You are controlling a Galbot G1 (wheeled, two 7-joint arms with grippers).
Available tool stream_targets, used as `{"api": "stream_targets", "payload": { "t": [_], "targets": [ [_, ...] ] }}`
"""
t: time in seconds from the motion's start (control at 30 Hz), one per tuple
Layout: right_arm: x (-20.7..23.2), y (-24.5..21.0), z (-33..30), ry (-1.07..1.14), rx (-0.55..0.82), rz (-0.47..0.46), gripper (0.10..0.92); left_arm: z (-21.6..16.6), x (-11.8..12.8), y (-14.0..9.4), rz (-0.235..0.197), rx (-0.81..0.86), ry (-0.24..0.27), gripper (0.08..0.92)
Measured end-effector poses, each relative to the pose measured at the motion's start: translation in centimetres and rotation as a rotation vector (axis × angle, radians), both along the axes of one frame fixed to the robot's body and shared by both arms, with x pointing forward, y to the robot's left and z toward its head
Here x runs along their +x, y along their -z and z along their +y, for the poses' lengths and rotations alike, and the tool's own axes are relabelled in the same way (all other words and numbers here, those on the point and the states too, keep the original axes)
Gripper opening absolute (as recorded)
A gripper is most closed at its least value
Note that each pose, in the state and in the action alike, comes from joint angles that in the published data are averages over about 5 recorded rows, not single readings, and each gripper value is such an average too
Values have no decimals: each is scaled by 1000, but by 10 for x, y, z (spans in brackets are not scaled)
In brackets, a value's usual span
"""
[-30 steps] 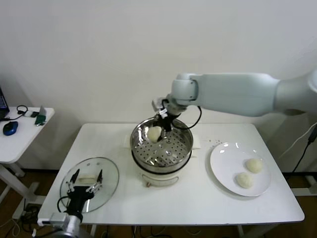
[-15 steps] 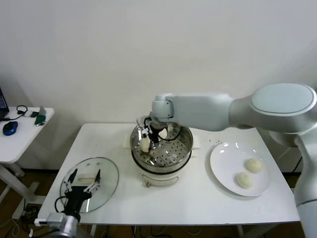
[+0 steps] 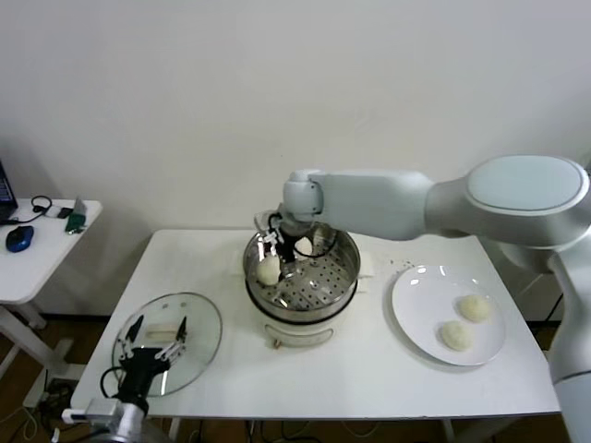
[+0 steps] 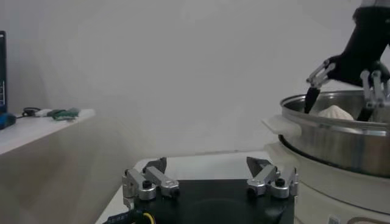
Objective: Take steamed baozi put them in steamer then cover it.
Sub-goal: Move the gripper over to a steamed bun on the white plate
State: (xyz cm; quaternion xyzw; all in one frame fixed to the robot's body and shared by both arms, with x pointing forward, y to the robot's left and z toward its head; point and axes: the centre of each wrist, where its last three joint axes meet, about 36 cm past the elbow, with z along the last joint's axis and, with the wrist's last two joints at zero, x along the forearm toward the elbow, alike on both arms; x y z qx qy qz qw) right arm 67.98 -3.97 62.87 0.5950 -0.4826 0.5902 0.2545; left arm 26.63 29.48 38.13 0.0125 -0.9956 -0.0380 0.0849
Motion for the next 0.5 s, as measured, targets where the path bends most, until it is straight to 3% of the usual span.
{"api": "stream_targets", "payload": {
  "t": [0.3,0.5],
  "targets": [
    [6,-61,-133,110,-68,3,823,-3,5,1,-2,-8,4,823],
    [-18,-52,-244,236,-131,33,823,-2,8,3,1,-10,1,823]
  ]
}}
